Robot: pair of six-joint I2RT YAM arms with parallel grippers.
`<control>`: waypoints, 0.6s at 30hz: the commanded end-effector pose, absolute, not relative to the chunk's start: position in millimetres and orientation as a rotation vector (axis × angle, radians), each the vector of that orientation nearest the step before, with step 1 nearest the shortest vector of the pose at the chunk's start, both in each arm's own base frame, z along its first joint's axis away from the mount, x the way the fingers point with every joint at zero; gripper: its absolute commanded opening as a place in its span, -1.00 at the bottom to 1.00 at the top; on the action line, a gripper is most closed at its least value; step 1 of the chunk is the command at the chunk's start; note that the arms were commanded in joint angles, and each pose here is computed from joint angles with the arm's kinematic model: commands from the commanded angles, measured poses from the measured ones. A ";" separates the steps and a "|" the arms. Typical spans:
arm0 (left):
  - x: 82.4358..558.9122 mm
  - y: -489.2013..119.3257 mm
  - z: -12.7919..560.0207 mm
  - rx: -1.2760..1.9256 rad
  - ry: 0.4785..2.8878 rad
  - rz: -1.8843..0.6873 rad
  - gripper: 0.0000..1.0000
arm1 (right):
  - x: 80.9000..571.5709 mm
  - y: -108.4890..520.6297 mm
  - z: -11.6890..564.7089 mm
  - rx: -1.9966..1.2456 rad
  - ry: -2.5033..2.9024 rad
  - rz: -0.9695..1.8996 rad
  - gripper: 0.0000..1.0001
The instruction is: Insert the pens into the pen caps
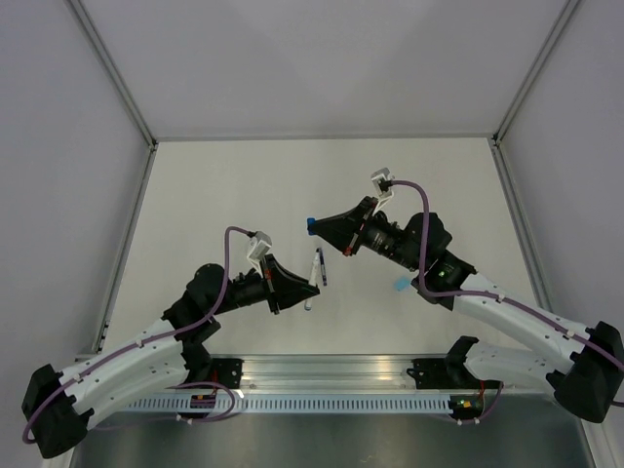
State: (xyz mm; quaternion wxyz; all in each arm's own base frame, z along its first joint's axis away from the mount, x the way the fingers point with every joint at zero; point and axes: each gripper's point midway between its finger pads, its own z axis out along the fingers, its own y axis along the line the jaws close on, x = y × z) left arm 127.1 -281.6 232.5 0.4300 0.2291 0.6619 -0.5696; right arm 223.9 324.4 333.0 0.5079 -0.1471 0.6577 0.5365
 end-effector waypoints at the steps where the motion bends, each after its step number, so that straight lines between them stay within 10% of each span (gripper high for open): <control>1: 117.1 -283.5 277.9 0.588 1.506 -1.512 -0.95 | 200.8 323.5 375.5 -0.335 1.412 1.449 -1.00; 18: 132.0 -280.4 282.8 0.536 1.499 -1.433 -0.95 | 190.1 317.5 364.2 -0.336 1.412 1.459 -1.00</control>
